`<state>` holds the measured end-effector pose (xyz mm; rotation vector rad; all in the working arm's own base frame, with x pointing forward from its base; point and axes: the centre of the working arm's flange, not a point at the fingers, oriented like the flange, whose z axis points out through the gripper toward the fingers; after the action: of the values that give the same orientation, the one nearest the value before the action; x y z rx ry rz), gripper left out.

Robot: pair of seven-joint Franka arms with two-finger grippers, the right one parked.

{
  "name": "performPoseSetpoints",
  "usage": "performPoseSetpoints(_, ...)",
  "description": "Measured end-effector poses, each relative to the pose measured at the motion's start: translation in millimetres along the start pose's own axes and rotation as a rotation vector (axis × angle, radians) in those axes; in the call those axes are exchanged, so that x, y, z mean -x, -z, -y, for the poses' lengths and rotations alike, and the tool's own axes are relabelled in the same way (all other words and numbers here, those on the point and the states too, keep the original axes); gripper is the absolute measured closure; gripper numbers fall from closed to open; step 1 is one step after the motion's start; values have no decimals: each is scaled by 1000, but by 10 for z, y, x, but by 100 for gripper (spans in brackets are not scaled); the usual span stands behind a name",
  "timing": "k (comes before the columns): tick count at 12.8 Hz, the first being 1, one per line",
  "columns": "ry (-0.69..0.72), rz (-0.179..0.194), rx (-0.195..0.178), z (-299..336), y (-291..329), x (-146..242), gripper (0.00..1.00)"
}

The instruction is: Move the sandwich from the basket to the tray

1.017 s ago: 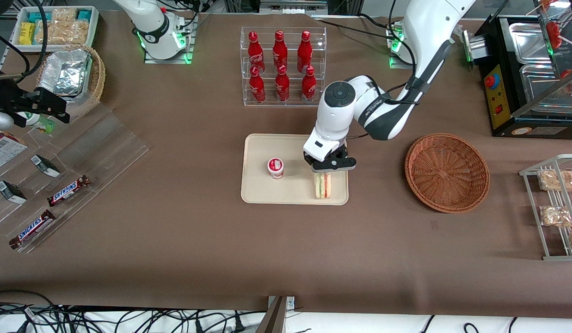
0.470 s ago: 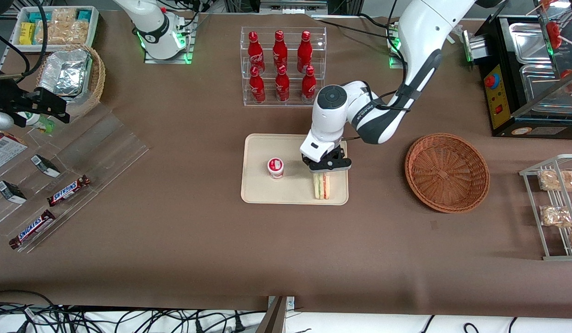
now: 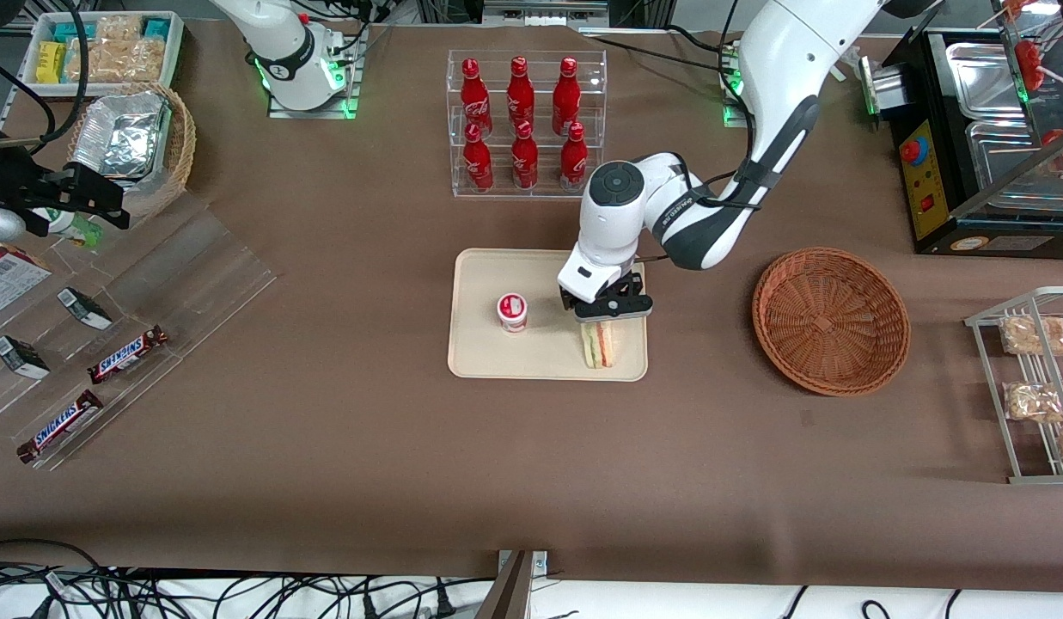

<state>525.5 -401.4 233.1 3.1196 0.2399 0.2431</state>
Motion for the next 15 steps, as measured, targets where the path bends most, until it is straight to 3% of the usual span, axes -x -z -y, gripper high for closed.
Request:
performPoseSetpoints(2, 3, -4, 4, -8, 18, -18, 1)
performPoseSetpoints(5, 14, -28, 15, -32, 168, -125, 0)
performPoseSetpoints(10, 51, -73, -44, -84, 911, -364, 0)
performPoseSetpoints(12, 132, -55, -25, 16, 1273, -560, 0)
performPoseSetpoints(15, 177, 31, -6, 516, 1853, -1125, 0)
